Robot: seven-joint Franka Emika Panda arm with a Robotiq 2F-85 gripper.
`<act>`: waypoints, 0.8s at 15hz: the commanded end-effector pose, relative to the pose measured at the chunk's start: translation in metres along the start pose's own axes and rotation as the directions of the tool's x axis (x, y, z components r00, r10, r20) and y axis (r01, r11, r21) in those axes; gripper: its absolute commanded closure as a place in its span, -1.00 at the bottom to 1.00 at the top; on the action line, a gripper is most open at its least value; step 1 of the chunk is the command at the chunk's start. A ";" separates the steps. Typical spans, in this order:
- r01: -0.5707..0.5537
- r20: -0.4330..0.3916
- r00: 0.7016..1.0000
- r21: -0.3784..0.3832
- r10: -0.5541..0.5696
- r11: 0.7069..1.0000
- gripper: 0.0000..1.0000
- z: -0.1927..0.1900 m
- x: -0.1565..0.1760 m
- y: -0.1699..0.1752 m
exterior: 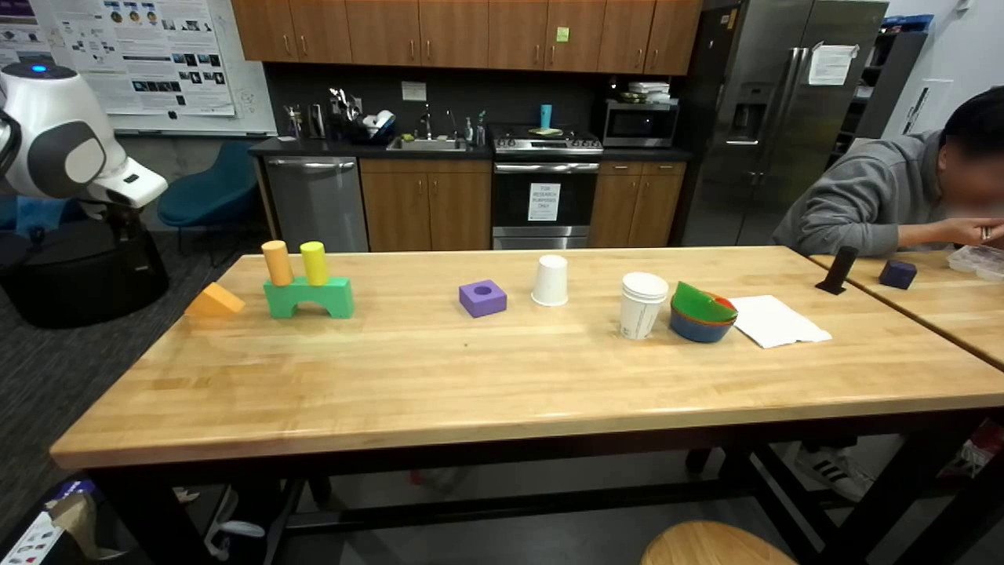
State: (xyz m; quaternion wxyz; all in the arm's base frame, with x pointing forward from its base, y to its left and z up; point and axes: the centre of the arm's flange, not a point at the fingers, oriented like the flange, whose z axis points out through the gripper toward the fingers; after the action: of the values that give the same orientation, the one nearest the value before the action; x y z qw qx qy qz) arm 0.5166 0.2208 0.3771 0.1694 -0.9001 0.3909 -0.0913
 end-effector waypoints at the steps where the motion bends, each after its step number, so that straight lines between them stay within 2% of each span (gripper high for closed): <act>1: 0.000 0.001 1.000 -0.001 0.000 1.000 -1.00 0.001 0.000 0.000; 12: -0.018 -0.007 1.000 -0.014 0.018 1.000 -1.00 -0.001 0.002 0.006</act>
State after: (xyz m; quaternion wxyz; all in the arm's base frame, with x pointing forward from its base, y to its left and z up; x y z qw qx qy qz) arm 0.5166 0.2204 0.3760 0.1687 -0.9001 0.3913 -0.0906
